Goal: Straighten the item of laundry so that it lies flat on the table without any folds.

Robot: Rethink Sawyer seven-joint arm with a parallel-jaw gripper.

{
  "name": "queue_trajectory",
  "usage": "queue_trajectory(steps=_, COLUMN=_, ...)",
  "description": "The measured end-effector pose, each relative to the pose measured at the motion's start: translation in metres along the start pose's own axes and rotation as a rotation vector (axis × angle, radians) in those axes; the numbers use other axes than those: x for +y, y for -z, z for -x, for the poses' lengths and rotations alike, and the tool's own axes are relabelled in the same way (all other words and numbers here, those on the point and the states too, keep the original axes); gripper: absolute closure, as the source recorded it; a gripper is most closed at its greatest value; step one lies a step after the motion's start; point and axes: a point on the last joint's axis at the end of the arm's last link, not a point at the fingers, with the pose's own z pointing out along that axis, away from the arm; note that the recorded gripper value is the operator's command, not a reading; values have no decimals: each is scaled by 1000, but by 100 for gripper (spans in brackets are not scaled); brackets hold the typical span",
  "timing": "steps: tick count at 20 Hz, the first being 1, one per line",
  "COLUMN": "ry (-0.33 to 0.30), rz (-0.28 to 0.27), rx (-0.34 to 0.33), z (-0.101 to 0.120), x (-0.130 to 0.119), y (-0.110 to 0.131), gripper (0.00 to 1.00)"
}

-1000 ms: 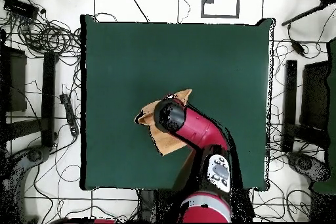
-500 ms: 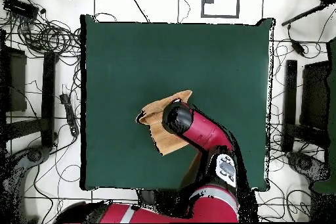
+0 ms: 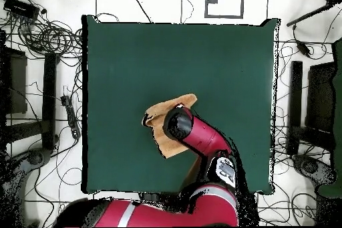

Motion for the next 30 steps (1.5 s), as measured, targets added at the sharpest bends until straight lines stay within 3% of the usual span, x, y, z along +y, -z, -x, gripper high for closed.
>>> queue_trajectory(steps=11, ry=-6, rz=0, rx=-6, z=-7, x=5, y=8, gripper=0)
queue_trajectory(steps=17, ry=40, rz=19, rx=-41, z=-19, x=24, y=53, gripper=0)
queue_trajectory(steps=22, ry=31, rz=52, rx=-58, z=-15, x=34, y=78, gripper=0)
queue_trajectory(steps=30, ry=-37, rz=70, rx=-35, z=-1, x=18, y=66, gripper=0)
